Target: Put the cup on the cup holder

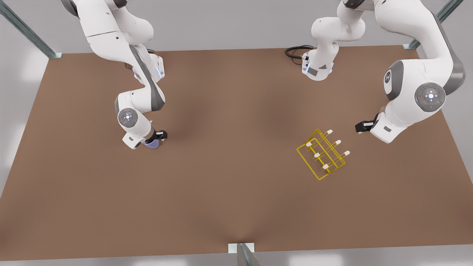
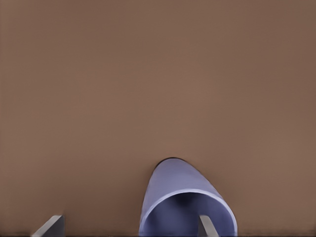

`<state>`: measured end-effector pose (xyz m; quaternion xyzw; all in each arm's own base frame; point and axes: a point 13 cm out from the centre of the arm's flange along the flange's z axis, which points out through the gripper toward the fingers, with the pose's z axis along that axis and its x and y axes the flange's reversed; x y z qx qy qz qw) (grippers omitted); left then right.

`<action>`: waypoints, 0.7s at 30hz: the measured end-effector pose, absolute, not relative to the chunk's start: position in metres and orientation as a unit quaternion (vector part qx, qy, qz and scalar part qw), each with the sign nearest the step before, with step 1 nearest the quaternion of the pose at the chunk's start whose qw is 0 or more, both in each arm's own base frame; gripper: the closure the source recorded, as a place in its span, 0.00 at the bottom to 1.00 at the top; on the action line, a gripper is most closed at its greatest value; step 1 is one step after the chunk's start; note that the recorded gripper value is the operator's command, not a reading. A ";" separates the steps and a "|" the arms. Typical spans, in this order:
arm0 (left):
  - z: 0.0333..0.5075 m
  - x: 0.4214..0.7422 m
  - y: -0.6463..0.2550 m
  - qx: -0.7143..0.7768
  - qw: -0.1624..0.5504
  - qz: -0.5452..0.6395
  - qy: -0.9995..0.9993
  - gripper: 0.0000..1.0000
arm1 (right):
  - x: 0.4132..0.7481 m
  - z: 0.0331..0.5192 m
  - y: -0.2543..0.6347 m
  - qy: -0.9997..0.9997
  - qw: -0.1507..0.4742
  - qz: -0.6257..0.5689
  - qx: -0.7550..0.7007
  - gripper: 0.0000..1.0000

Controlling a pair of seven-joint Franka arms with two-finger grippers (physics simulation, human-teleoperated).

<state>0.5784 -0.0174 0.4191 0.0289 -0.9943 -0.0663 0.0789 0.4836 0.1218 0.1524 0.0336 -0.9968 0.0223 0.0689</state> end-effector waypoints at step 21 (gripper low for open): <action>0.416 0.576 -0.016 0.030 0.086 -0.067 -0.994 0.00 | 0.464 0.129 0.118 -0.993 0.108 0.032 0.035 0.00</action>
